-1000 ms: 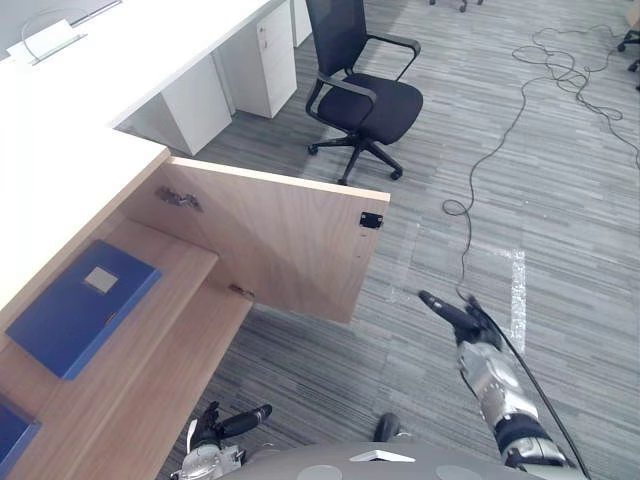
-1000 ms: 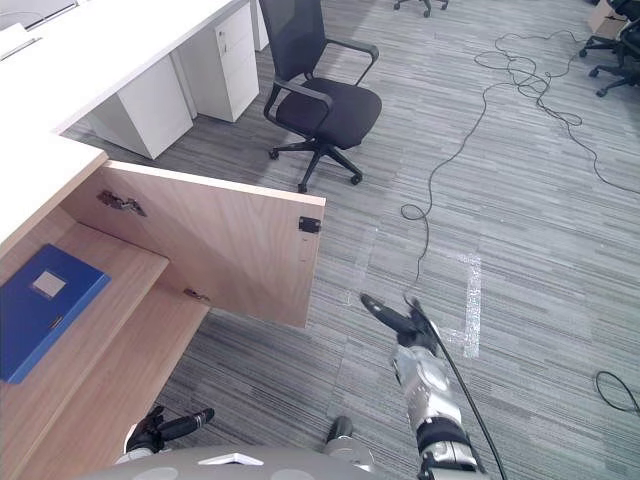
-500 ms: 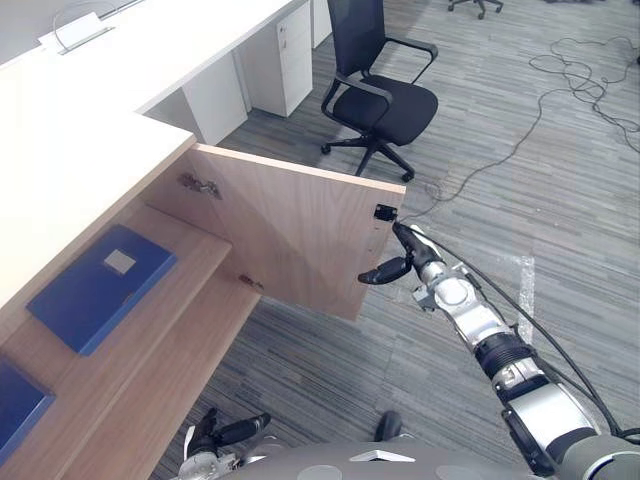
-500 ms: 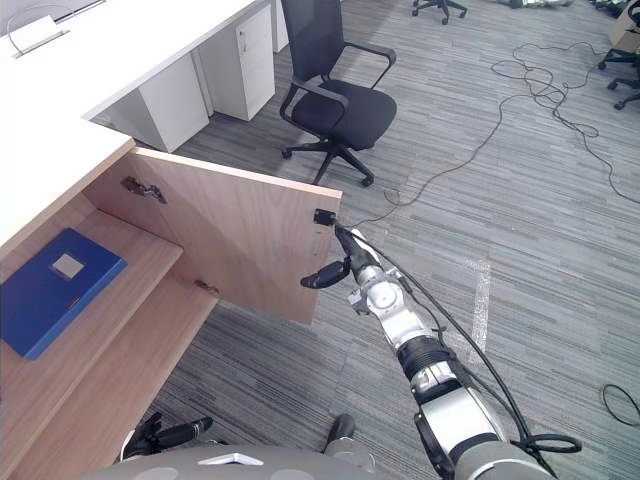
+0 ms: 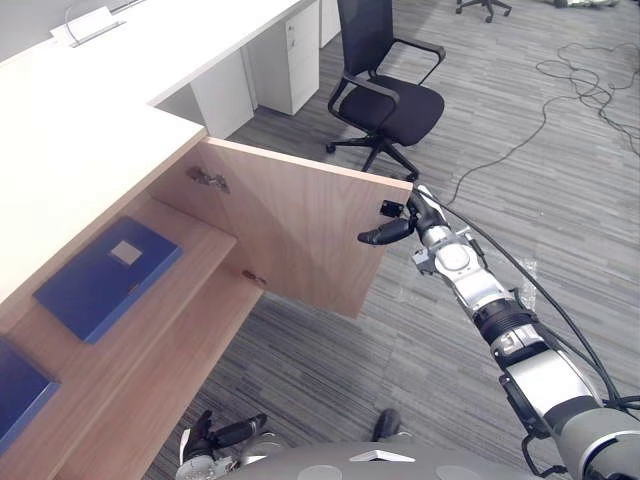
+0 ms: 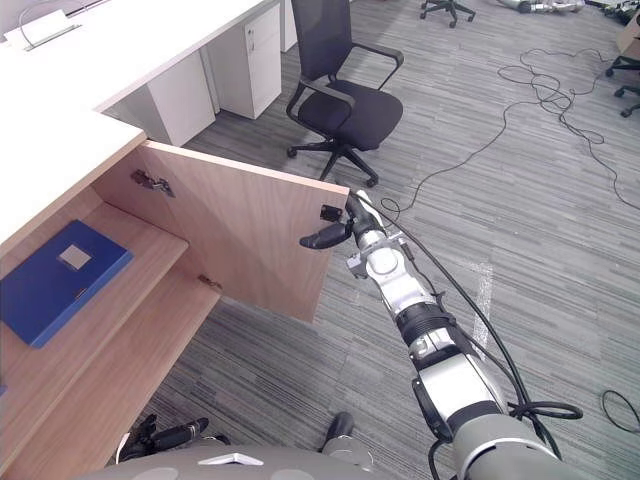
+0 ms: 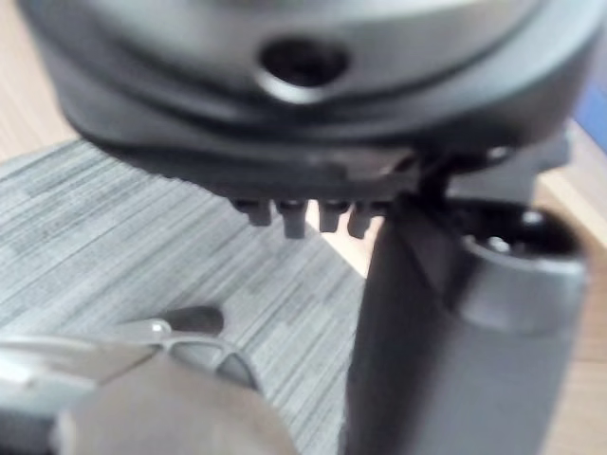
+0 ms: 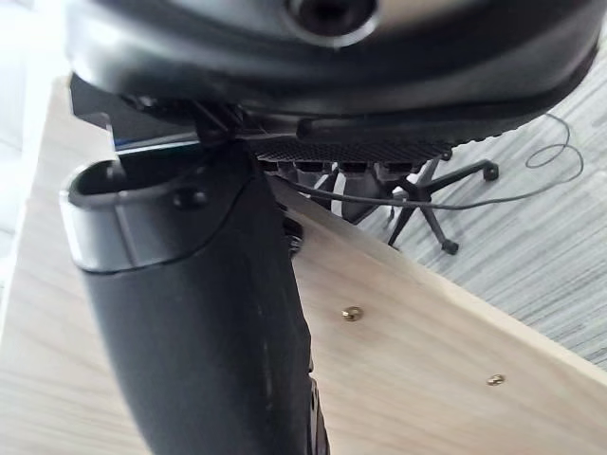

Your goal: Walk over to the cabinet, pick up the folder, carry it to the office cabinet, place the folder inside the office cabinet, then close the office cabinet door

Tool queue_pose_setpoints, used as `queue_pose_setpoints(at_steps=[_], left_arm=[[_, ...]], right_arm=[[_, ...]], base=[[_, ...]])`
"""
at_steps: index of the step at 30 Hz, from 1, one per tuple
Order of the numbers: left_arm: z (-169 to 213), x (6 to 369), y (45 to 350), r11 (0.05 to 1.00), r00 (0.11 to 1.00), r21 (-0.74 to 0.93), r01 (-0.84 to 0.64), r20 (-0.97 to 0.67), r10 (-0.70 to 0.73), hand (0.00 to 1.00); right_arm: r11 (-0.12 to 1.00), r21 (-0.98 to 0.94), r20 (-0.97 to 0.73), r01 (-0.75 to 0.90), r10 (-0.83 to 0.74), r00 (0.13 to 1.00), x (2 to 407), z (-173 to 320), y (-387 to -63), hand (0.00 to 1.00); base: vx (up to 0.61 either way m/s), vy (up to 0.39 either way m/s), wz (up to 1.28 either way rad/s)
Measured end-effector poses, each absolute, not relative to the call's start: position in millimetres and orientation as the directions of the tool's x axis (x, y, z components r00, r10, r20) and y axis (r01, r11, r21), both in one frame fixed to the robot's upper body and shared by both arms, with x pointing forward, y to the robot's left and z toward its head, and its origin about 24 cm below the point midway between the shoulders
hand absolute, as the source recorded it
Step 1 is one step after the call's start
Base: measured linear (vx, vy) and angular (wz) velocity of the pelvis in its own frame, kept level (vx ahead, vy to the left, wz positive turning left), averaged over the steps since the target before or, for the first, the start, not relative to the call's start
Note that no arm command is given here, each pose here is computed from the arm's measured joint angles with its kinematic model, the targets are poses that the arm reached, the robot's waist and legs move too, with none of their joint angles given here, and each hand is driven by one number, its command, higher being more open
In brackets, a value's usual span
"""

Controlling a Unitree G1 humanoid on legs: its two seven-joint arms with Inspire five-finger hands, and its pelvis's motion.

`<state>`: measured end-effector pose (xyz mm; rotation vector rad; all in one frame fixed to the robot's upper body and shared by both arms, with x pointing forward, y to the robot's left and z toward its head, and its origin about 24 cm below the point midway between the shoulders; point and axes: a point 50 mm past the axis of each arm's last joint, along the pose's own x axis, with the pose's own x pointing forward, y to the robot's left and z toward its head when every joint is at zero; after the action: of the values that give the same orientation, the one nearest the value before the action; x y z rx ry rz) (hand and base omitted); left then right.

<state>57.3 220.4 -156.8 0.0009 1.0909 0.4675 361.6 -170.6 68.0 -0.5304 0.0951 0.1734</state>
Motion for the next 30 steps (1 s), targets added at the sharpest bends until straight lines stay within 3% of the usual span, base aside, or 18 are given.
queue_pose_setpoints(at_steps=[3, 7, 9, 11, 12, 14, 16, 18, 21, 24, 30], left_arm=[[-157.3, 55.0, 221.1, 0.900, 0.366, 0.229, -0.371, -0.855, 0.368, 1.00], [-159.4, 46.2, 222.8, 0.890, 0.332, 0.237, -0.389, -0.865, 0.375, 1.00], [-159.7, 47.0, 224.7, 0.884, 0.327, 0.238, -0.402, -0.864, 0.382, 1.00], [-159.4, 49.1, 225.7, 0.884, 0.332, 0.239, -0.401, -0.862, 0.383, 1.00], [-159.4, 49.1, 226.5, 0.884, 0.330, 0.241, -0.401, -0.862, 0.385, 1.00], [-159.6, 49.1, 230.1, 0.881, 0.322, 0.250, -0.401, -0.862, 0.391, 1.00], [-159.1, 53.0, 231.9, 0.876, 0.325, 0.248, -0.413, -0.858, 0.397, 1.00], [-157.8, 53.9, 236.2, 0.864, 0.324, 0.254, -0.436, -0.851, 0.414, 1.00], [-155.5, 42.5, 250.6, 0.812, 0.274, 0.289, -0.507, -0.839, 0.471, 1.00], [-153.9, 32.2, 259.6, 0.761, 0.223, 0.319, -0.565, -0.829, 0.513, 1.00], [-151.8, 30.5, 266.6, 0.755, 0.218, 0.341, -0.560, -0.819, 0.531, 1.00]], right_arm=[[0.789, -0.555, -0.155, -0.263, 0.213, 0.965, 358.4, 71.8, -169.6, 1.00], [0.486, -0.736, -0.269, -0.472, 0.430, 0.862, 341.9, 80.8, -159.8, 1.00], [0.197, -0.783, -0.384, -0.591, 0.594, 0.707, 327.6, 90.6, -138.4, 1.00], [0.042, -0.784, -0.449, -0.619, 0.650, 0.613, 315.9, 89.1, -125.2, 1.00], [-0.039, -0.765, -0.477, -0.643, 0.705, 0.525, 304.0, 88.1, -112.6, 1.00], [-0.132, -0.728, -0.508, -0.673, 0.763, 0.399, 285.7, 81.7, -92.5, 1.00], [-0.216, -0.686, -0.553, -0.695, 0.776, 0.304, 273.4, 72.3, -81.2, 1.00], [-0.409, -0.568, -0.674, -0.714, 0.729, 0.119, 246.1, 50.3, -75.5, 1.00], [-0.569, -0.429, -0.743, -0.702, 0.664, -0.084, 214.0, 34.3, -72.0, 1.00], [-0.566, -0.429, -0.732, -0.704, 0.674, -0.096, 212.8, 43.5, -74.4, 1.00], [-0.446, -0.508, -0.664, -0.737, 0.747, 0.006, 226.1, 61.0, -77.9, 1.00]], base=[[-0.06, 0.023, 0.03], [-0.03, 0.008, -0.10], [-0.04, -0.005, -0.08], [-0.04, 0.004, 0.00], [0.00, 0.000, 0.00], [0.00, 0.019, 0.07], [0.01, 0.021, 0.20], [0.03, 0.071, 0.22], [0.05, 0.074, 0.21], [0.02, 0.071, 0.08], [-0.01, 0.087, 0.04]])
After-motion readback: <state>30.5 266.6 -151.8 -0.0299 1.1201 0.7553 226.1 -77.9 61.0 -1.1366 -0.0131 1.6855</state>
